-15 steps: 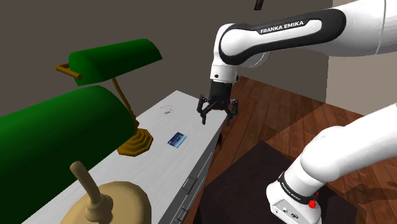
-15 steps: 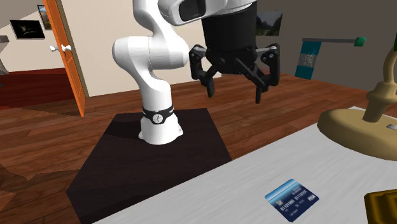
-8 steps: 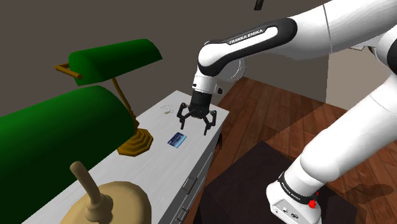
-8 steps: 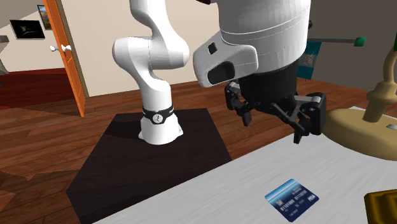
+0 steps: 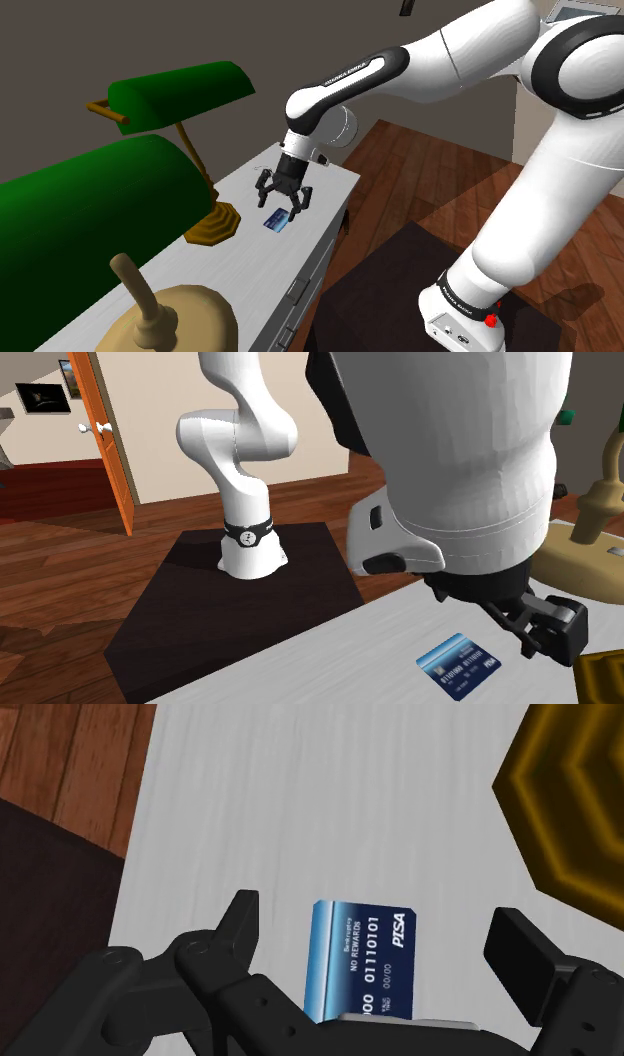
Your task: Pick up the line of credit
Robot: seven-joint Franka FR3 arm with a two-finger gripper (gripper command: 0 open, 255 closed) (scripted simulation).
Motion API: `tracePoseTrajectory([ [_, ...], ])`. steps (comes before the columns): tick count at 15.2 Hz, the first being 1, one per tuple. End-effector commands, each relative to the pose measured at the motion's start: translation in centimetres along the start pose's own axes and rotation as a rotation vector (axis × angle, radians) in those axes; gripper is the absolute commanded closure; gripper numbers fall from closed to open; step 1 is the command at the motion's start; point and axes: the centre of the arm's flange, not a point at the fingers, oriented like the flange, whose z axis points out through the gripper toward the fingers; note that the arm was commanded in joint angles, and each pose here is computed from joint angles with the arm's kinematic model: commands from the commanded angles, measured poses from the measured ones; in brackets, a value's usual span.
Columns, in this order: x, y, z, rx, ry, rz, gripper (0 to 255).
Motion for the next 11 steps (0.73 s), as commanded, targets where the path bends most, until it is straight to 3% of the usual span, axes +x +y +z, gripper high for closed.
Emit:
tracePoseTrajectory([
  [1,0.6,-0.2,1.0,0.005,-0.002,0.01,0],
  [7,1.9,-0.2,3.0,0.005,-0.002,0.01,0],
  [8,2.0,-0.3,3.0,0.005,-0.002,0.01,255],
  [11,2.0,-0.2,3.0,0.005,-0.002,0.01,255],
])
